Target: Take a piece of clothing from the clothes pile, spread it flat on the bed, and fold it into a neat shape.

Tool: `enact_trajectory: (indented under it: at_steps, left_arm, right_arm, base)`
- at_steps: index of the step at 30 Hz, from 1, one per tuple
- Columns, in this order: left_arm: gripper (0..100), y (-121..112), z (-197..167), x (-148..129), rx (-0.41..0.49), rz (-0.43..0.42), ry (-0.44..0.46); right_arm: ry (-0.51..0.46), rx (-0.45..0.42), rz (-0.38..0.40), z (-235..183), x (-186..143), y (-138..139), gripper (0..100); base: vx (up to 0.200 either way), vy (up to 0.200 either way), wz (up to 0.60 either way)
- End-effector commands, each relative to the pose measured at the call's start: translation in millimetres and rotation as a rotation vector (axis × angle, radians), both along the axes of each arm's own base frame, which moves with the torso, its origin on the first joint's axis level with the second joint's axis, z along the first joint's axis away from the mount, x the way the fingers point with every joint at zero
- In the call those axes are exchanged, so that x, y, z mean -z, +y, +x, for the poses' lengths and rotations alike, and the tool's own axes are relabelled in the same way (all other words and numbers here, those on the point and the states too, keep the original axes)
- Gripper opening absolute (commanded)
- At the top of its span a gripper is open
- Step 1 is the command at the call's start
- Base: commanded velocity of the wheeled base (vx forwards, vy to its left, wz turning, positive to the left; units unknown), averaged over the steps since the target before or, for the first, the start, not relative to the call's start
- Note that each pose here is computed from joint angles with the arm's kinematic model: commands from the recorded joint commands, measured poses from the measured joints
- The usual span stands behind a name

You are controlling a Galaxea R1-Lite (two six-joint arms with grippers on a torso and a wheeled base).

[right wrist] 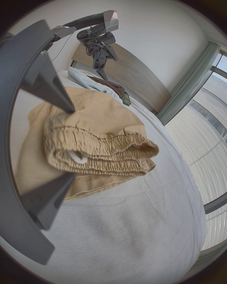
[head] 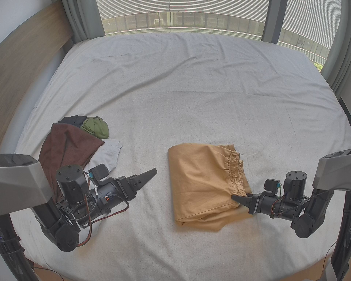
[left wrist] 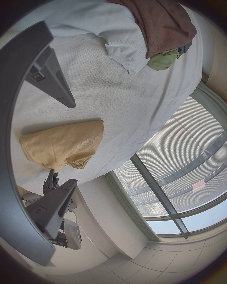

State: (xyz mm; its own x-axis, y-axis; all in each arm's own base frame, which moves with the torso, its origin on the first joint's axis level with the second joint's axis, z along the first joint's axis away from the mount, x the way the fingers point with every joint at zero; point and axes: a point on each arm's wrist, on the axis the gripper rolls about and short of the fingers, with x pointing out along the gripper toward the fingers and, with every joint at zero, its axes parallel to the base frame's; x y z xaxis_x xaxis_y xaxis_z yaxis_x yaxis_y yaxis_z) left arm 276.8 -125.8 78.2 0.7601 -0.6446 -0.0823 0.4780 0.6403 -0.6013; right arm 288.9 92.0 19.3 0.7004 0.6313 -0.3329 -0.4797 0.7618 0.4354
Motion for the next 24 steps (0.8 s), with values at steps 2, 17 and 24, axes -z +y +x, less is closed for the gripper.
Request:
enact_trajectory:
  at_steps: [2, 17, 24]
  left_arm:
    - [100, -0.2, 0.4, 1.4, 0.0, 0.001, 0.004]
    - [100, -0.9, 0.9, 2.8, 0.0, 0.003, 0.007]
    - [100, -0.8, 1.9, 6.6, -0.001, 0.009, 0.017]
  right_arm:
    - [-0.014, 0.001, 0.021, 0.5, -6.6, 0.7, 0]
    - [-0.073, 0.004, 0.044, -13.8, -50.2, -4.2, 0]
    - [-0.021, 0.009, 0.019, -22.3, -57.5, -8.9, 0]
  base:
    - [0.0, 0.0, 0.0]
    - [0.0, 0.0, 0.0]
    - [0.0, 0.0, 0.0]
